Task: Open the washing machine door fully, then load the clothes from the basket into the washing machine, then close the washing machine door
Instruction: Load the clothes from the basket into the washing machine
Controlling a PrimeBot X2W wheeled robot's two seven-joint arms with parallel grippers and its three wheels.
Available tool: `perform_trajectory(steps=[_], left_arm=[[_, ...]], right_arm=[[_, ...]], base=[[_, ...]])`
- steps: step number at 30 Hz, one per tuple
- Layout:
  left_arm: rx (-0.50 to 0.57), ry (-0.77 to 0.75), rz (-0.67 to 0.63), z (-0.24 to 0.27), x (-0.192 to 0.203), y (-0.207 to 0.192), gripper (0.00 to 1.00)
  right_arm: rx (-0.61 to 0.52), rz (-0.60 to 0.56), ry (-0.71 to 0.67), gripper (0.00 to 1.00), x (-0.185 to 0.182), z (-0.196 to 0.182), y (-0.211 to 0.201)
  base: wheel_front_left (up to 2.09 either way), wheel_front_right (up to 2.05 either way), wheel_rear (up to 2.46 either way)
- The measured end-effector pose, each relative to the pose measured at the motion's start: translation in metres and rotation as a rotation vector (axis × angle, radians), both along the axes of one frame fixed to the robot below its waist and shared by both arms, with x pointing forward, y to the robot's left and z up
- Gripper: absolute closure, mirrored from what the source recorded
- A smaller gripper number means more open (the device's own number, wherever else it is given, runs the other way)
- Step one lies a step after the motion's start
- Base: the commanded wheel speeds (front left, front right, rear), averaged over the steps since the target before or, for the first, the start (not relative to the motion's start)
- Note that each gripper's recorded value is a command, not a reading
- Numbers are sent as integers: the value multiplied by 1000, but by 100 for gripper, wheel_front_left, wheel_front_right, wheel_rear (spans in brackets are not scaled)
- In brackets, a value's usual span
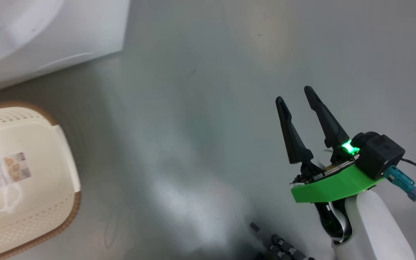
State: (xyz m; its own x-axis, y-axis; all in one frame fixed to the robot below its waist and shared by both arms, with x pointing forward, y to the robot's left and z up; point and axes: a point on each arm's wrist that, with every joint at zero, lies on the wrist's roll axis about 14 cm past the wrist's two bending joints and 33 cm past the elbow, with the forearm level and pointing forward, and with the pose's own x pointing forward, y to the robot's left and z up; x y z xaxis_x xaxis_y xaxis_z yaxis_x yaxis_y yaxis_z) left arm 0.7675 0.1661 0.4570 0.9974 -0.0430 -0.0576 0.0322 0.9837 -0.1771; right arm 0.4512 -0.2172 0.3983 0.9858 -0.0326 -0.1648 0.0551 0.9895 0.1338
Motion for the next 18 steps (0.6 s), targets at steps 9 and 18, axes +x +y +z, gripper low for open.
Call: perform_trajectory(steps=[9, 18], left_arm=[[60, -279, 45, 28, 20, -2, 100], [67, -38, 18, -37, 19, 6, 81]], right_arm=[[-19, -26, 42, 0, -4, -13, -11], [-5, -7, 43, 0, 4, -19, -4]], base=[[0, 0, 0], [0, 0, 0]])
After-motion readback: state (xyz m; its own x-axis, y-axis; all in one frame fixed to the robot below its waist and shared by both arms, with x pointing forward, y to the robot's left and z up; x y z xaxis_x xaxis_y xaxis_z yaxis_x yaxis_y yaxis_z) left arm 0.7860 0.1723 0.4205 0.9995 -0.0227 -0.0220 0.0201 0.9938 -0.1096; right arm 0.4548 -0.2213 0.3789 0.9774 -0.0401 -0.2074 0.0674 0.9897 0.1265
